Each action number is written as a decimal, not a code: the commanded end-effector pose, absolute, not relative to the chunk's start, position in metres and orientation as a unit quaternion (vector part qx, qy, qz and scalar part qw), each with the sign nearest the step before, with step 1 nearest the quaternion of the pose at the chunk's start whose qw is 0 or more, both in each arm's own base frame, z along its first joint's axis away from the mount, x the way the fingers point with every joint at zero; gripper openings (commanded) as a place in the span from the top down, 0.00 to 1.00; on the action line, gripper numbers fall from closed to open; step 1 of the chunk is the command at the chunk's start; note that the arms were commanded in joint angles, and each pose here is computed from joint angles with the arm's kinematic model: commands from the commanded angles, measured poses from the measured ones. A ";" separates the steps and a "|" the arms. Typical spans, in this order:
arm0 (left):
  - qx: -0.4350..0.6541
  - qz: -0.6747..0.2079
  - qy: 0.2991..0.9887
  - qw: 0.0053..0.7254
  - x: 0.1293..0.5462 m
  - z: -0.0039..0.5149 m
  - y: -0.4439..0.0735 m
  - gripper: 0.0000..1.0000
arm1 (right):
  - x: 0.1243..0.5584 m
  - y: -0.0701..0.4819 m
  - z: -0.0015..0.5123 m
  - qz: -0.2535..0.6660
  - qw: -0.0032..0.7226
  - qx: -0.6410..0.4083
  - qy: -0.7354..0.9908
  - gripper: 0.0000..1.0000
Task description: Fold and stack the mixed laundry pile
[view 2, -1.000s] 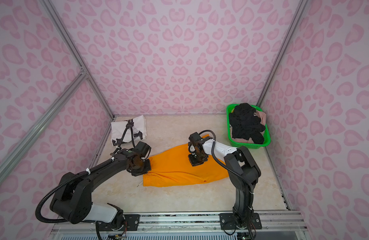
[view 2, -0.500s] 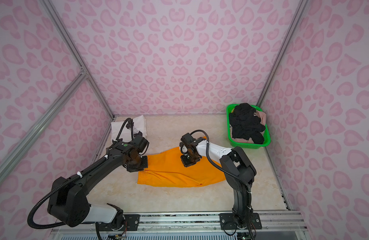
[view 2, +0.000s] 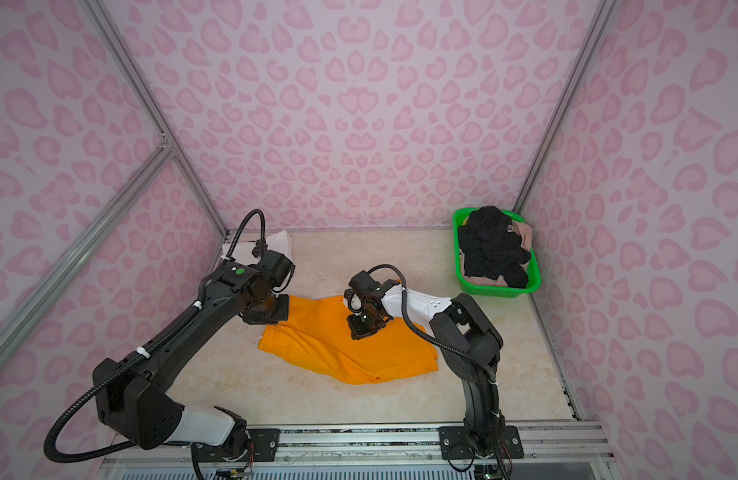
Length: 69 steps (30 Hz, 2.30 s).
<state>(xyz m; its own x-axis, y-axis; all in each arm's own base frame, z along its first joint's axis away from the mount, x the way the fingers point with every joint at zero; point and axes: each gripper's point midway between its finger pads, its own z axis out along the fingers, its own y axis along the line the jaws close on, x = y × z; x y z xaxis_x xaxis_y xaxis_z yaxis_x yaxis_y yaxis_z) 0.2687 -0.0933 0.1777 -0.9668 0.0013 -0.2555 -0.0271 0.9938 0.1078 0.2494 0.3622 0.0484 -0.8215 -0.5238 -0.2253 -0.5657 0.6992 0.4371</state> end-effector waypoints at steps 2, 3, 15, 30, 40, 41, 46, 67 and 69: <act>0.022 0.081 0.987 0.137 0.271 0.198 -0.094 0.98 | 0.243 0.396 0.041 0.302 0.031 -0.269 0.914 0.87; 0.025 0.080 0.986 0.142 0.272 0.203 -0.097 0.98 | 0.245 0.400 0.038 0.308 0.029 -0.258 0.915 0.88; 0.035 0.038 0.989 0.141 0.263 0.216 -0.138 0.98 | 0.265 0.454 0.033 0.344 0.053 -0.238 0.907 0.91; 0.037 0.046 0.988 0.142 0.272 0.215 -0.144 0.98 | 0.297 0.245 0.060 0.163 0.091 -0.193 0.963 0.87; 0.067 0.060 0.987 0.131 0.281 0.214 -0.175 0.98 | 0.275 0.229 0.008 0.172 0.024 -0.161 0.972 0.87; 0.069 0.061 0.987 0.129 0.283 0.213 -0.180 0.98 | 0.273 0.230 0.005 0.175 0.023 -0.156 0.972 0.87; 0.081 0.065 0.988 0.115 0.288 0.200 -0.209 0.98 | 0.265 0.241 -0.002 0.198 0.019 -0.146 0.969 0.87; 0.039 -0.168 0.979 0.112 0.298 0.181 -0.328 0.17 | 0.274 0.203 0.042 0.115 0.123 -0.101 0.981 0.88; 0.025 -0.179 0.975 0.130 0.303 0.192 -0.319 0.18 | 0.278 0.195 0.056 0.102 0.142 -0.099 0.980 0.87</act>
